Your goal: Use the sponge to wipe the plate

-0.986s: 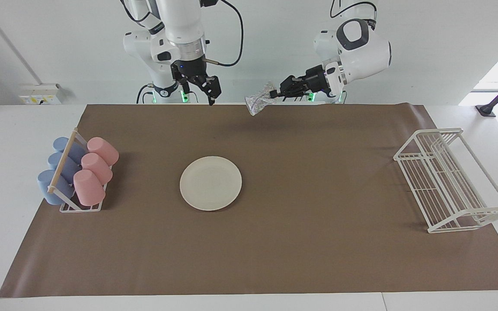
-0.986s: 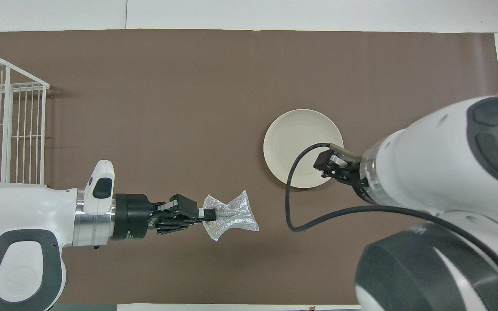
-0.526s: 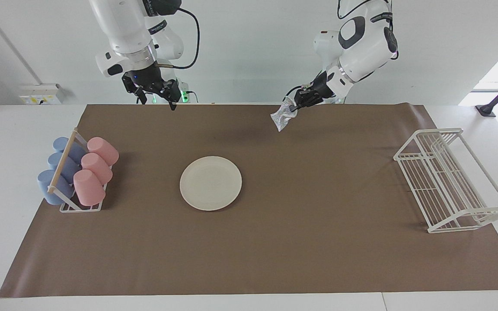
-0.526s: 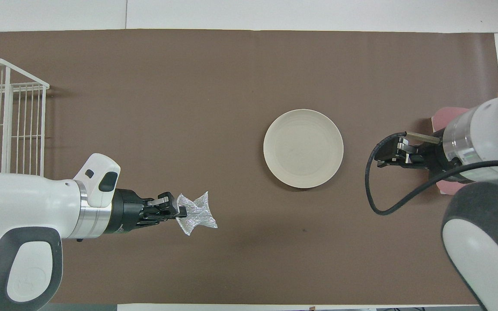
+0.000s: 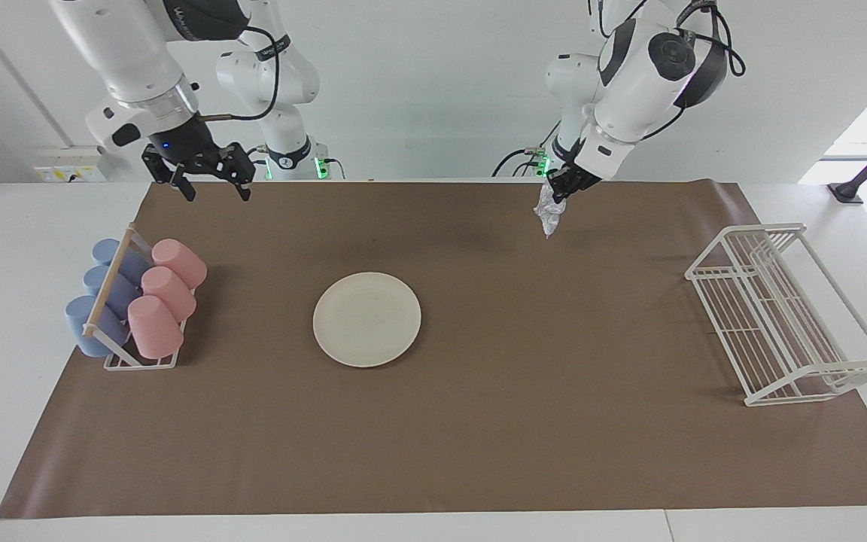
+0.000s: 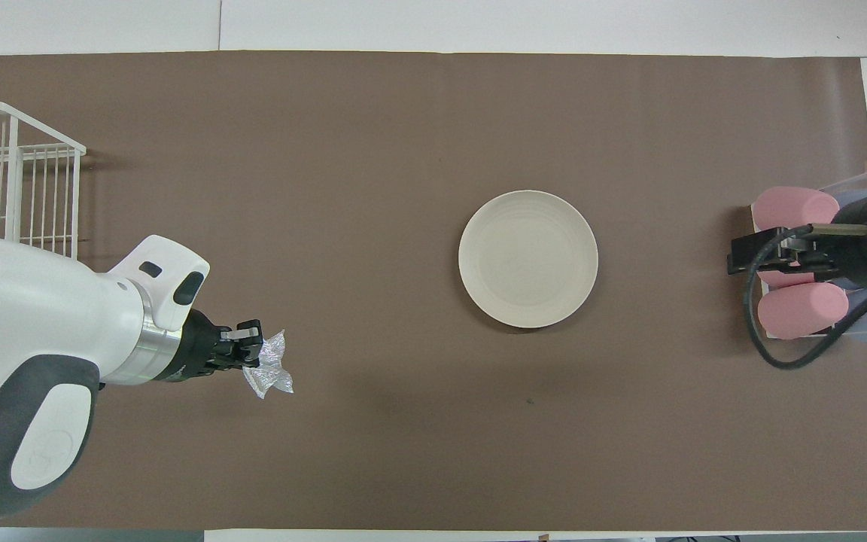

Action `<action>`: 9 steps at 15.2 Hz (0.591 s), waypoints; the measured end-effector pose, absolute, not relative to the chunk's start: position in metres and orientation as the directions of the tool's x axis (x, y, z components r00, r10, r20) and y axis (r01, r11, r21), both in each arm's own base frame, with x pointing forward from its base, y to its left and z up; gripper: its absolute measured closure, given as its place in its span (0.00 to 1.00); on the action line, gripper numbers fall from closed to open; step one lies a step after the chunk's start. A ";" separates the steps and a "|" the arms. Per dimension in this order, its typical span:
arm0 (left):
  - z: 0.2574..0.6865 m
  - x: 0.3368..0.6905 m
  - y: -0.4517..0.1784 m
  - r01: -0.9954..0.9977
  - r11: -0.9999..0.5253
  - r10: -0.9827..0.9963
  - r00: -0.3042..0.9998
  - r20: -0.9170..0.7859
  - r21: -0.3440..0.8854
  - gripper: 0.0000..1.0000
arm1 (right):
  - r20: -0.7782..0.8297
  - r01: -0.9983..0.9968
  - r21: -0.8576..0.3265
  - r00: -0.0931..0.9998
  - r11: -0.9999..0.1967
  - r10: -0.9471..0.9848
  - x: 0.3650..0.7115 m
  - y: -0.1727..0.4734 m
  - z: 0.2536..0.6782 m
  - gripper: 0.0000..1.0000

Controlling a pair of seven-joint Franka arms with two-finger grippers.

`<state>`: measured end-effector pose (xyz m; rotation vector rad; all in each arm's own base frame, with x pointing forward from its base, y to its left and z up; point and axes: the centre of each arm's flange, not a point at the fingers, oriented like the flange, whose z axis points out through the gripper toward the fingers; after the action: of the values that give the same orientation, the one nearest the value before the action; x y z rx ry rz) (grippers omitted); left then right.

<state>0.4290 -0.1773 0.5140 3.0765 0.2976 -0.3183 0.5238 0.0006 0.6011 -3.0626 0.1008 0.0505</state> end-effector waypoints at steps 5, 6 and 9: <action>0.543 0.444 -0.152 0.146 -0.948 0.198 0.967 -0.162 -0.284 0.95 | -0.022 0.060 0.006 0.998 -0.998 0.060 0.544 0.006 0.603 0.00; 0.546 0.447 -0.147 0.141 -0.932 0.200 0.968 -0.150 -0.335 0.95 | -0.030 0.063 0.010 0.998 -0.998 0.062 0.543 0.007 0.604 0.00; 0.543 0.457 -0.136 0.121 -0.869 0.195 0.975 -0.107 -0.480 0.95 | -0.066 0.029 -0.014 0.997 -0.999 0.030 0.539 -0.010 0.604 0.00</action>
<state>0.4570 -0.1363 0.5425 3.6078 0.3073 -0.2857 0.5386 -0.0099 0.6042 -3.1262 -0.0467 0.1029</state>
